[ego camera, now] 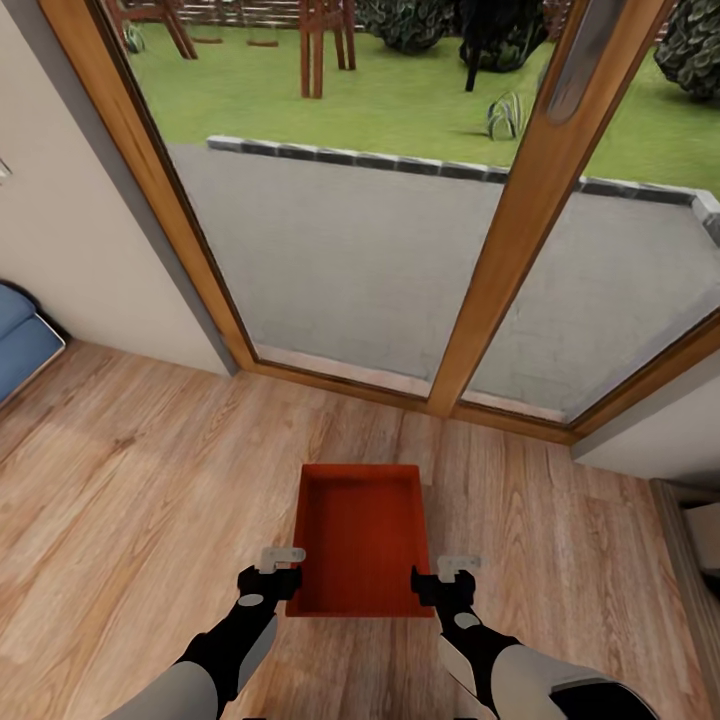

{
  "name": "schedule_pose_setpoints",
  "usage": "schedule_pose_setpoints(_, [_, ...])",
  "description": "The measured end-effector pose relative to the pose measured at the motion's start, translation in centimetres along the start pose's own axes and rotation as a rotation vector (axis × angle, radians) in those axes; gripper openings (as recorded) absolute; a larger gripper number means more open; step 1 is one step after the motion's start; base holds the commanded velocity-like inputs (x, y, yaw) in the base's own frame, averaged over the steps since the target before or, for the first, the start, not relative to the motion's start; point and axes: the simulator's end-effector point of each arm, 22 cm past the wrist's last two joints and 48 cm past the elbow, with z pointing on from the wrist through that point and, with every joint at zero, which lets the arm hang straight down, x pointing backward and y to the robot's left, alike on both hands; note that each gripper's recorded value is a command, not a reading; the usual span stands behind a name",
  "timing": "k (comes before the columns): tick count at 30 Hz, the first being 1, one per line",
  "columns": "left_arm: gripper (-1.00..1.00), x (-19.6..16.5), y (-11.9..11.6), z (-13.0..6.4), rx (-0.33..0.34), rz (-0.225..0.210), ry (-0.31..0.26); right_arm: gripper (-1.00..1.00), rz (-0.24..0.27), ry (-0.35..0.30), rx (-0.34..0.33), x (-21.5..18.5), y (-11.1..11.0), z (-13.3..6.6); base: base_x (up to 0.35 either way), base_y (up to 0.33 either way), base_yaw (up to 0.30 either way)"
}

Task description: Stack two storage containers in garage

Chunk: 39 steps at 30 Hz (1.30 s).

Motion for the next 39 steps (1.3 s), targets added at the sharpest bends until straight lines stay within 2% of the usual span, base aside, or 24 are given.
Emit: schedule_pose_setpoints(39, [1.00,2.9,-0.4,6.2,-0.004,-0.009,-0.002,1.00,0.004,0.000,0.004,3.6,0.1,5.8,0.000,0.000,0.000])
